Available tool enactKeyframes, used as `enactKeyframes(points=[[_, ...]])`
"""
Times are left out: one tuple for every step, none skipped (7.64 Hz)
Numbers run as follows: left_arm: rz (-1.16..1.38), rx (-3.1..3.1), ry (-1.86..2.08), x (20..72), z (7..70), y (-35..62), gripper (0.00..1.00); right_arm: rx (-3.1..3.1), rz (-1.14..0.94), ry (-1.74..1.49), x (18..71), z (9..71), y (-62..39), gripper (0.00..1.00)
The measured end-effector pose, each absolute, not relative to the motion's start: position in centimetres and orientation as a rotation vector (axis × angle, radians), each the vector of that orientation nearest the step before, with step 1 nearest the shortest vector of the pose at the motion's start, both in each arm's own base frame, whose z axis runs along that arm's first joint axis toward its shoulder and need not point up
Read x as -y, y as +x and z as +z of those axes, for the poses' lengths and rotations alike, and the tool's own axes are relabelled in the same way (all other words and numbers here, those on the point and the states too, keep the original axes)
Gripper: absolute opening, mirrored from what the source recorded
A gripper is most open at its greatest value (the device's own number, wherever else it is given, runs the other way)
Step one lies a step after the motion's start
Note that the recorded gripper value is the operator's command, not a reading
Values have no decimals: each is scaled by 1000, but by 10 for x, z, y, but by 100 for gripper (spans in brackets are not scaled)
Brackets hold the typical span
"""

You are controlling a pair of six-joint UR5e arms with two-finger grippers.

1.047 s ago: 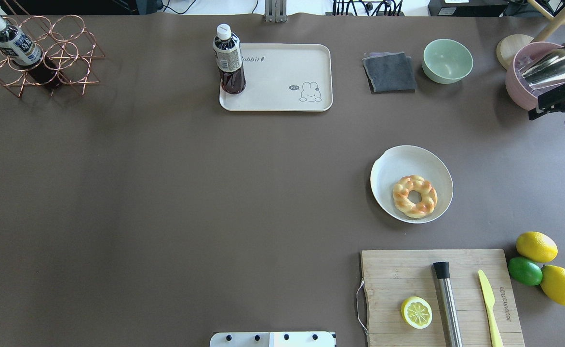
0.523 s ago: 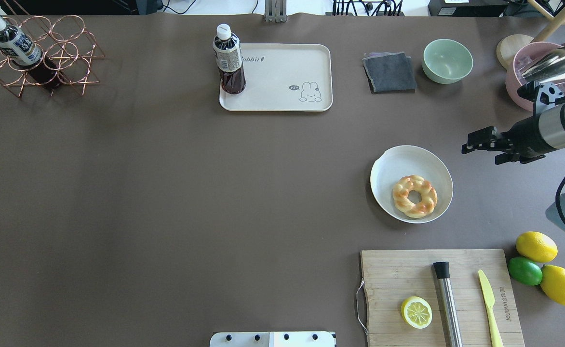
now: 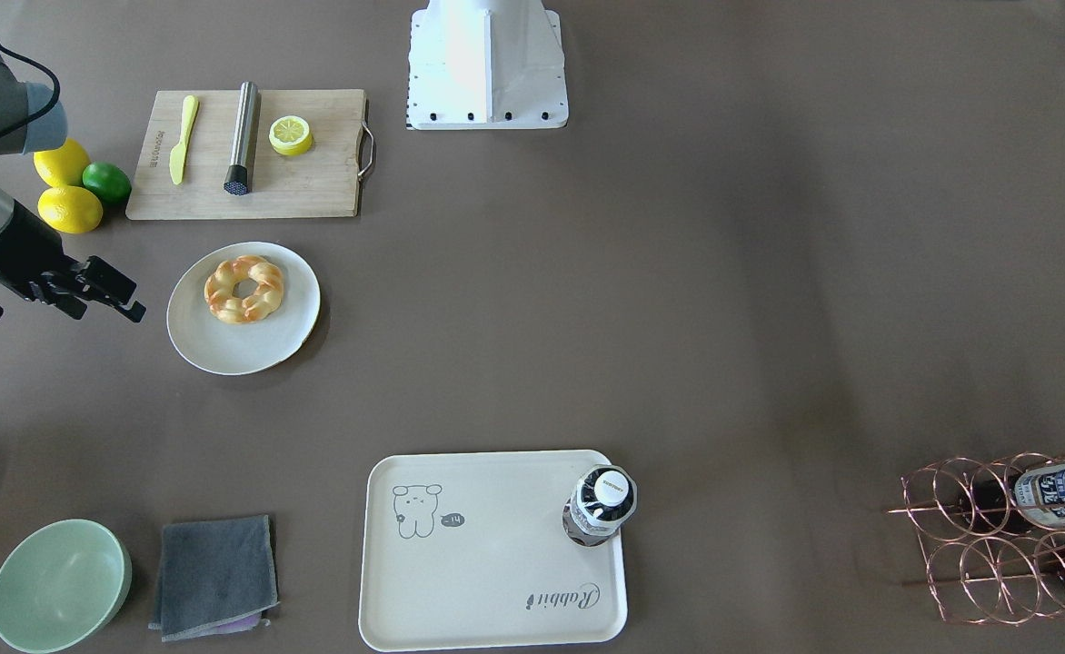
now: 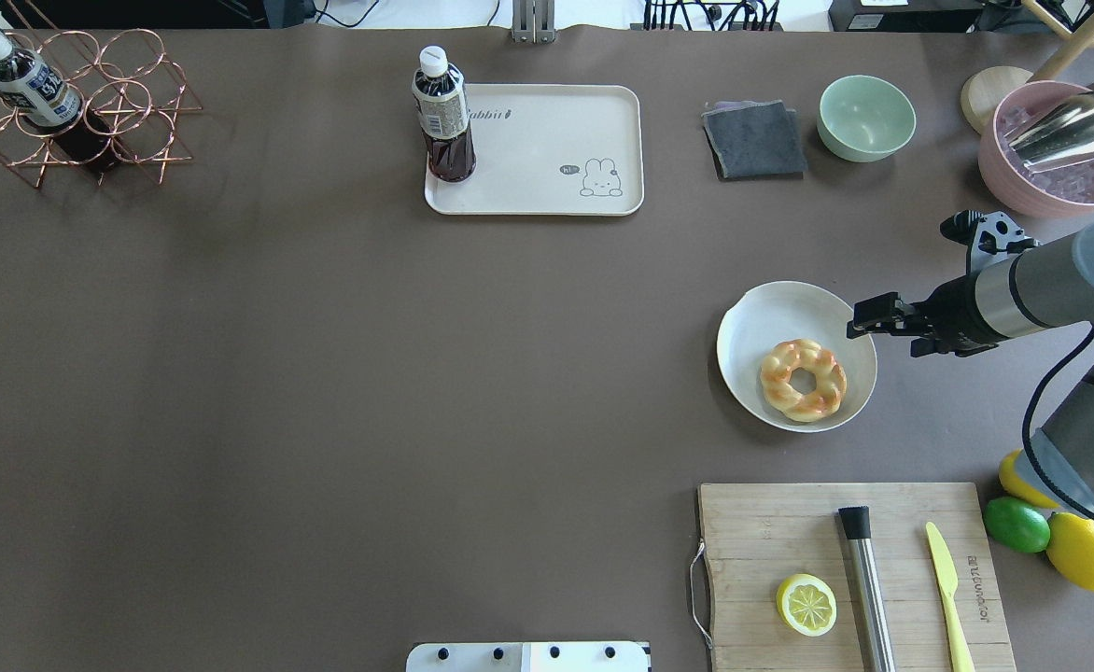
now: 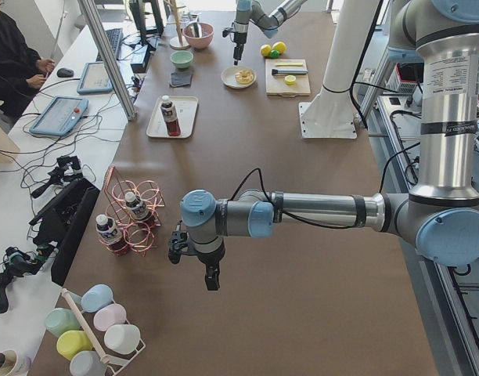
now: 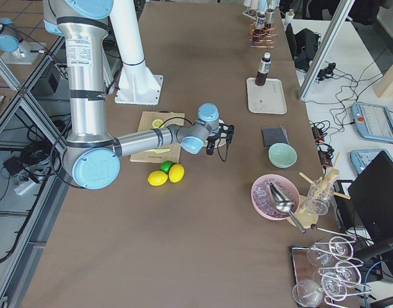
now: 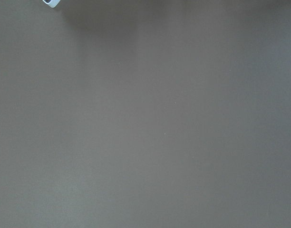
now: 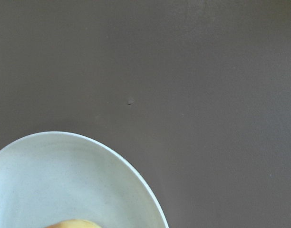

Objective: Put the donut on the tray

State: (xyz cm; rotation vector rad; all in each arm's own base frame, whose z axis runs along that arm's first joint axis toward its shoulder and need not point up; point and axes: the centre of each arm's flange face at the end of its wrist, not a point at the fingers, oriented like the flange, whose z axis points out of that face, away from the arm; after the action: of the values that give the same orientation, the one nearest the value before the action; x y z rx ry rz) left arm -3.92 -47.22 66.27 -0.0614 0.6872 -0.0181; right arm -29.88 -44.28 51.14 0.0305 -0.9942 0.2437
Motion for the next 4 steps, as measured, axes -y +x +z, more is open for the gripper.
enactKeyframes(points=[[-18, -687, -61, 473, 662, -39, 98, 988, 241, 26, 441, 514, -303, 99], [-17, -687, -58, 474, 661, -39, 98, 983, 238, 20, 439, 518, -306, 82], [-16, -688, -57, 475, 660, -39, 98, 981, 236, 17, 438, 519, -308, 45], [-14, -688, -55, 476, 659, -38, 98, 981, 234, 16, 438, 520, -309, 9]])
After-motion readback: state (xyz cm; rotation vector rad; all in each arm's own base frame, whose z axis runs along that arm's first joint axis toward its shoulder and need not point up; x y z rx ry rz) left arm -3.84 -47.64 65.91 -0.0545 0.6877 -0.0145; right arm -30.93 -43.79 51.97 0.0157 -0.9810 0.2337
